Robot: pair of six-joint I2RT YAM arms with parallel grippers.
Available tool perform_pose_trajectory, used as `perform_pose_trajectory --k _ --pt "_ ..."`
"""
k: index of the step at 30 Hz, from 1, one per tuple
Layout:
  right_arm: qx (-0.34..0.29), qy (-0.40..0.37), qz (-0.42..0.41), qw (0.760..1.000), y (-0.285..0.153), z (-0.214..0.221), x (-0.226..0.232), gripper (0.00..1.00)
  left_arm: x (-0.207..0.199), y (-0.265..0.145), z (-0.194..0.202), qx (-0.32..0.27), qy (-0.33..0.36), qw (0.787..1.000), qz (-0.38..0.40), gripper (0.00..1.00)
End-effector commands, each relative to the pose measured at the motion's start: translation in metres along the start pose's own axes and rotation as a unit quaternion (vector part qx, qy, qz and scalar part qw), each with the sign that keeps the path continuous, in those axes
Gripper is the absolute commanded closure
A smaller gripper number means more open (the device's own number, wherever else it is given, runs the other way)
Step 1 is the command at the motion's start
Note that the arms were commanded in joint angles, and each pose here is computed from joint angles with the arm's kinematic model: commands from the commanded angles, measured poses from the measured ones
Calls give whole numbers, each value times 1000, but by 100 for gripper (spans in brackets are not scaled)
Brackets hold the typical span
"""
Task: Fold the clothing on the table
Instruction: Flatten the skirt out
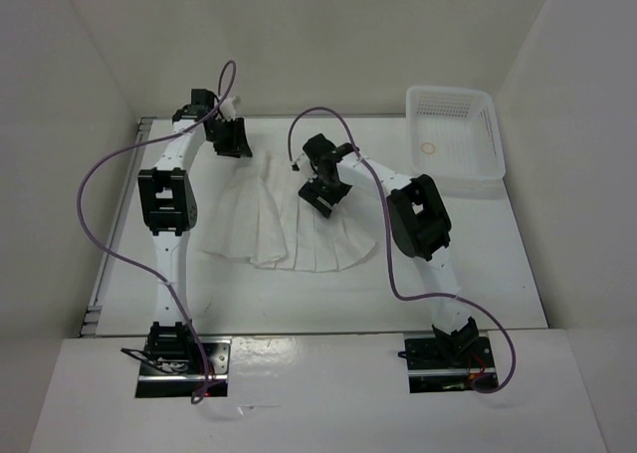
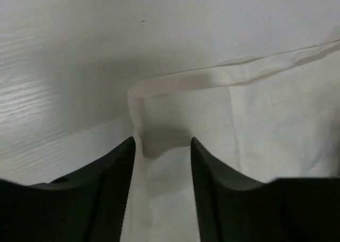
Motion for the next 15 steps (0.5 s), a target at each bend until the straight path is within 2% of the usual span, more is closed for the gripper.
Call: perform_pose_trajectory --k 1,2,3,4,5,6,7,10,12,15 --pt "-52 10 32 998 -37 -13 -21 13 -19 -79 -52 -77 63 992 -78 42" --pt "-52 10 32 998 -37 -13 -22 13 -43 -120 -81 -127 118 979 -111 32" --pt "-61 17 36 997 -43 -16 -28 13 -49 -146 -96 -150 141 964 -170 6" --pt "-67 24 40 997 -46 -18 -36 13 -66 -181 -113 -188 168 946 -203 0" --pt "-73 29 42 996 -52 -20 -41 12 -88 -220 -136 -240 203 920 -236 0" --pt "-76 35 50 995 -55 -21 -47 12 -95 -245 -146 -269 209 902 -264 0" --pt "-89 46 57 993 -61 -25 -58 12 -97 -252 -149 -272 201 894 -293 0" --pt "-102 60 65 991 -77 -27 -74 12 -114 -298 -161 -337 214 856 -329 0" --pt "-108 65 69 990 -83 -27 -79 12 -121 -304 -161 -347 239 859 -289 0" --pt "-111 66 70 989 -90 -25 -79 12 -114 -276 -149 -309 209 892 -255 0"
Point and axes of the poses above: each gripper's point midway between its finger pads, its own y axis out along the fingers, its own x axis along the line the jaws close on, z = x × y, the point moved 9 cm from there along -y, back along the fingers, and after that the axes turned 12 degrees about y, right-handed, at the moved point
